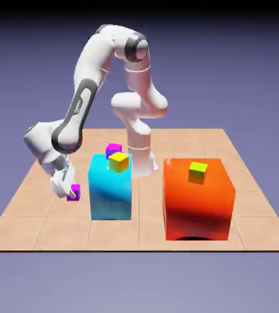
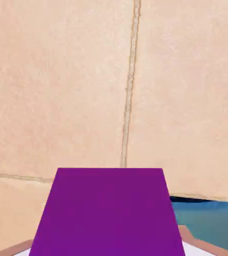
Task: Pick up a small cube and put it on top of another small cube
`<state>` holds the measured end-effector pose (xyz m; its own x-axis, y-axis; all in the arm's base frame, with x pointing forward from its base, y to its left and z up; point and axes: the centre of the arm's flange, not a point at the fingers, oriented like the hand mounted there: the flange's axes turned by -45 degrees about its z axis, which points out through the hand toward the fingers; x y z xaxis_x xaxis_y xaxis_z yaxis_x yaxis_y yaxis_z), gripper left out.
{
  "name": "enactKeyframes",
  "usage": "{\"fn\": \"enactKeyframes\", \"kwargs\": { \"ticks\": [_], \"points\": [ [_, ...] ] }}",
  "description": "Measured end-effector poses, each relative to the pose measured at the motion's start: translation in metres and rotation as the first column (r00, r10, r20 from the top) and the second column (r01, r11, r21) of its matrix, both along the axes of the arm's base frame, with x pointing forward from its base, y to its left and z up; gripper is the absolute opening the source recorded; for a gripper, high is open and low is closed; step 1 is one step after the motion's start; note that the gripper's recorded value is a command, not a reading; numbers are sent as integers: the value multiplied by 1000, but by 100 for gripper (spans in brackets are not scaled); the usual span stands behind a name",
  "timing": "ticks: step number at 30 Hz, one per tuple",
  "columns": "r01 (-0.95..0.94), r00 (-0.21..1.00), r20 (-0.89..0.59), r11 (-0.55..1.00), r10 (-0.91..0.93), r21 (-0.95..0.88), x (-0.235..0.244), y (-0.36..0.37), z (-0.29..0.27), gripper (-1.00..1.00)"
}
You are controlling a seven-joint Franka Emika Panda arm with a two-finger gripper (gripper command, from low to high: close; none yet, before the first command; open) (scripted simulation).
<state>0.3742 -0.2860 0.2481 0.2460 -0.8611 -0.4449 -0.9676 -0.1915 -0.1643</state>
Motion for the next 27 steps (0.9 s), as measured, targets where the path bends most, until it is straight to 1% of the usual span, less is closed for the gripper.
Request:
{"fn": "enactKeyframes", "kwargs": {
  "ticks": [4,9,10,13,17,19,20,25,26,27],
  "points": [
    [-171,980,100,985,170,-3,6,11,60,-100],
    [-366,908,200,929,369,-52,-2,24,135,-100],
    [-418,886,193,907,421,-56,-4,35,146,-100],
    [-587,802,106,808,588,-51,-15,82,171,-100],
    [-751,660,-63,658,748,-55,-42,133,202,-100],
    [-776,625,-162,630,764,-20,-45,155,190,-100],
    [-776,625,-162,630,764,-20,-45,155,190,-100],
    [-776,625,-161,630,764,-20,-65,166,125,-100],
    [-776,625,-161,630,764,-20,-65,166,125,100],
    [-777,624,-163,630,764,-21,-66,165,125,100]
  ]
}}
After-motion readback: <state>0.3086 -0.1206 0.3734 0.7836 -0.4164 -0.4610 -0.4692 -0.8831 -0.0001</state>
